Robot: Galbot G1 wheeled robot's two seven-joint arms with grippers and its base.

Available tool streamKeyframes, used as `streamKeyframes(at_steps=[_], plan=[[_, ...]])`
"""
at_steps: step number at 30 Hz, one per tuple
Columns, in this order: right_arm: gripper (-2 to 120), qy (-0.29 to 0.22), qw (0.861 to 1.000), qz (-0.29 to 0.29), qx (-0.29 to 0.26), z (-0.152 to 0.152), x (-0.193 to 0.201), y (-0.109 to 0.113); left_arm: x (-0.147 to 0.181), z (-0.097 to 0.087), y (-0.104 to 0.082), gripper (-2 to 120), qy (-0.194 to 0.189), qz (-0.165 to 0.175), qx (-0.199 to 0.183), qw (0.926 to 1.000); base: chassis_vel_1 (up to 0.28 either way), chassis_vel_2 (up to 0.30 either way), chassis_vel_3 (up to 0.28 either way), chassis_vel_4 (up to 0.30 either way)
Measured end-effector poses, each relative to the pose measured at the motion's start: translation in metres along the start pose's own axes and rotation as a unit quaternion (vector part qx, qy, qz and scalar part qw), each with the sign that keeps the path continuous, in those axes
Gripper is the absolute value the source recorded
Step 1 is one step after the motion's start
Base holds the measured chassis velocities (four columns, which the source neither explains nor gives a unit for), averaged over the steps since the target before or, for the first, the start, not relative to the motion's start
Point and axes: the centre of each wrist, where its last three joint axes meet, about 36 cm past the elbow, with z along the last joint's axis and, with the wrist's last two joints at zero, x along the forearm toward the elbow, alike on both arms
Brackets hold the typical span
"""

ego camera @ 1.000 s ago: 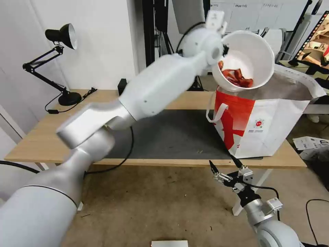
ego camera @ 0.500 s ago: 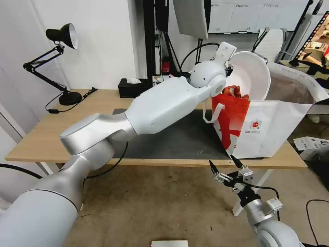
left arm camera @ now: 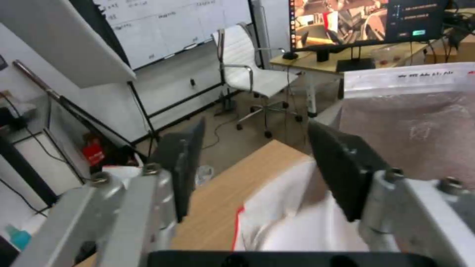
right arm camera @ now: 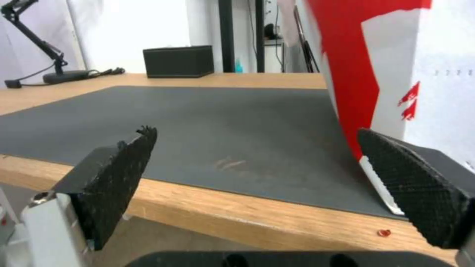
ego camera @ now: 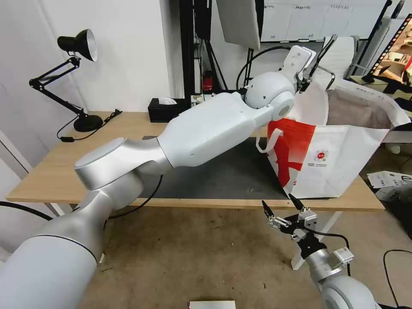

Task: Pick up the trash from the table and place it into the takeout bag.

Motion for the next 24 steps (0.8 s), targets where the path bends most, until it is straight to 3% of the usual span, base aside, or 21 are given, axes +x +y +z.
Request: streamKeyframes(at_steps=[3,4,6,7,9,10,12,15,17,19,21,22,24], plan=[[100,0.000,1.000,0.000,0.000,0.000,0.000,0.000,0.009,0.003,0.011,79,-0.001,-0.001,0.007,1.0000,0.000,0.000,0.000,0.000],[100,0.000,1.000,0.000,0.000,0.000,0.000,0.000,0.009,0.003,0.011,79,-0.001,-0.001,0.007,1.0000,0.000,0.000,0.000,0.000],[100,0.000,1.000,0.000,0.000,0.000,0.000,0.000,0.024,0.018,0.032,90,0.006,-0.007,0.014,0.9999,0.000,0.000,0.000,0.000],[100,0.000,1.000,0.000,0.000,0.000,0.000,0.000,0.024,0.018,0.032,90,0.006,-0.007,0.014,0.9999,0.000,0.000,0.000,0.000],[100,0.000,1.000,0.000,0.000,0.000,0.000,0.000,0.042,0.035,0.047,98,0.014,-0.013,0.019,0.9996,0.000,0.000,0.000,0.000],[100,0.000,1.000,0.000,0.000,0.000,0.000,0.000,0.042,0.035,0.047,98,0.014,-0.013,0.019,0.9996,0.000,0.000,0.000,0.000],[100,0.000,1.000,0.000,0.000,0.000,0.000,0.000,0.062,0.055,0.060,99,0.025,-0.018,0.026,0.9992,0.000,0.000,0.000,0.000],[100,0.000,1.000,0.000,0.000,0.000,0.000,0.000,0.063,0.056,0.060,99,0.025,-0.018,0.026,0.9992,0.000,0.000,0.000,0.000],[100,0.000,1.000,0.000,0.000,0.000,0.000,0.000,0.105,0.100,0.083,100,0.055,-0.034,0.056,0.9963,0.000,0.000,0.000,0.000],[100,0.000,1.000,0.000,0.000,0.000,0.000,0.000,0.108,0.106,0.084,100,0.059,-0.036,0.060,0.9958,0.000,0.000,0.000,0.000],[100,0.000,1.000,0.000,0.000,0.000,0.000,0.000,0.134,0.136,0.096,100,0.076,-0.048,0.090,0.9919,0.000,0.000,0.000,0.000],[100,0.000,1.000,0.000,0.000,0.000,0.000,0.000,0.134,0.136,0.096,100,0.076,-0.048,0.090,0.9919,0.000,0.000,0.000,0.000],[100,0.000,1.000,0.000,0.000,0.000,0.000,0.000,0.157,0.158,0.105,100,0.082,-0.064,0.115,0.9879,0.000,0.000,0.000,0.000]])
